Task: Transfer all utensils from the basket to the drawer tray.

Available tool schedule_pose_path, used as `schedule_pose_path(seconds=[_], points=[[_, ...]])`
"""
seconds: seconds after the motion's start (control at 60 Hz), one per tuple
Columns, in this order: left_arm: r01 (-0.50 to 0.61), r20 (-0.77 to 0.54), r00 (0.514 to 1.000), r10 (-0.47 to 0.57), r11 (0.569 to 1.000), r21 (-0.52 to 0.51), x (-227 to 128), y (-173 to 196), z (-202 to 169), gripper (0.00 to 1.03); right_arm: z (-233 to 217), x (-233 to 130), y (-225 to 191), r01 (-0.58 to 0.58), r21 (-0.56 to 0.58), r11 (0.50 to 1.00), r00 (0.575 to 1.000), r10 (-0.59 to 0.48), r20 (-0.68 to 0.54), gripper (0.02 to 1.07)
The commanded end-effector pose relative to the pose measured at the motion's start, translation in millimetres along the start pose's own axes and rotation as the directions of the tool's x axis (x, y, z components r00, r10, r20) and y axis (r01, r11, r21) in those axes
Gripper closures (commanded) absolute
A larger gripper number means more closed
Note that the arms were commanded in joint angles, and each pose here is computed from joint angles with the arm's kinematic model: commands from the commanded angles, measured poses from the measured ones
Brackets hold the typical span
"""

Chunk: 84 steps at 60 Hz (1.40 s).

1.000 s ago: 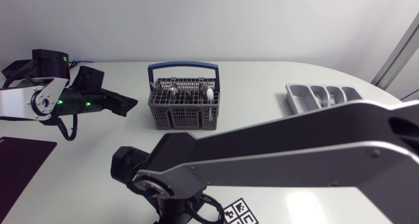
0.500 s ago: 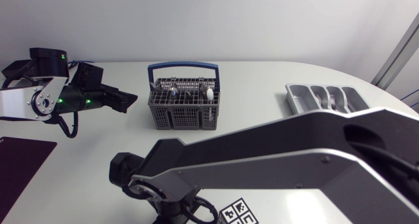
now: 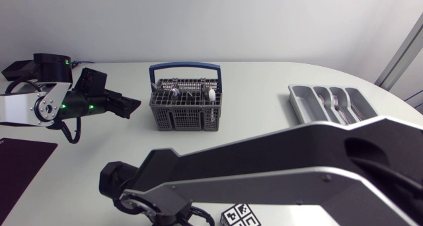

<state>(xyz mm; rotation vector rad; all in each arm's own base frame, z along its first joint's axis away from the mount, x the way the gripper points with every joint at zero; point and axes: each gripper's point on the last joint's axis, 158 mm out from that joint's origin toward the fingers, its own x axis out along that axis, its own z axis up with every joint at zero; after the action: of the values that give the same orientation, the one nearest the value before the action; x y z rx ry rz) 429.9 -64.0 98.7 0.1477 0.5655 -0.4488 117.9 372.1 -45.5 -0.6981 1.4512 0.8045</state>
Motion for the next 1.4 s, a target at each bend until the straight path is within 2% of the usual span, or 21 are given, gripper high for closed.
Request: schedule_pose_path(seconds=[0.0, 0.133, 0.3, 0.567, 0.8, 0.883, 1.017, 1.267, 1.383], points=[[0.019, -0.001, 1.000, -0.019, 0.999, 0.027, 0, -9, -5, 0.09, -10, 30, -11, 0.046, -0.035, 0.998, 0.998, -0.047, -0.050, 0.99], [0.022, 0.005, 1.000, -0.022, 0.999, 0.033, -2, -12, -3, 0.09, 3, 25, -24, 0.066, -0.028, 0.997, 0.998, -0.066, 0.003, 1.00], [0.020, 0.012, 1.000, -0.020, 0.999, 0.037, -5, -13, -1, 0.09, 21, 1, -49, 0.090, 0.006, 0.996, 0.992, -0.090, 0.088, 1.00], [0.021, 0.027, 0.999, -0.023, 0.999, 0.050, -7, -15, 6, 0.10, 52, -83, -89, 0.073, 0.049, 0.996, 0.955, -0.084, 0.285, 1.00], [0.050, 0.071, 0.996, -0.058, 0.994, 0.099, 0, -34, 22, 0.10, 52, -144, -138, 0.057, 0.096, 0.994, 0.906, -0.092, 0.414, 0.98], [0.068, 0.076, 0.994, -0.077, 0.990, 0.121, 6, -44, 25, 0.11, 41, -162, -163, 0.038, 0.096, 0.995, 0.889, -0.077, 0.452, 0.98], [0.079, 0.083, 0.992, -0.092, 0.986, 0.148, 13, -56, 26, 0.11, 14, -170, -192, 0.054, 0.056, 0.997, 0.885, -0.074, 0.461, 0.98], [0.070, 0.083, 0.993, -0.088, 0.977, 0.199, 33, -70, 25, 0.11, -80, -141, -234, 0.095, -0.037, 0.995, 0.928, -0.075, 0.366, 0.98], [0.074, 0.081, 0.992, -0.093, 0.976, 0.206, 37, -74, 26, 0.11, -119, -130, -248, 0.060, -0.064, 0.996, 0.943, -0.035, 0.330, 0.98]])
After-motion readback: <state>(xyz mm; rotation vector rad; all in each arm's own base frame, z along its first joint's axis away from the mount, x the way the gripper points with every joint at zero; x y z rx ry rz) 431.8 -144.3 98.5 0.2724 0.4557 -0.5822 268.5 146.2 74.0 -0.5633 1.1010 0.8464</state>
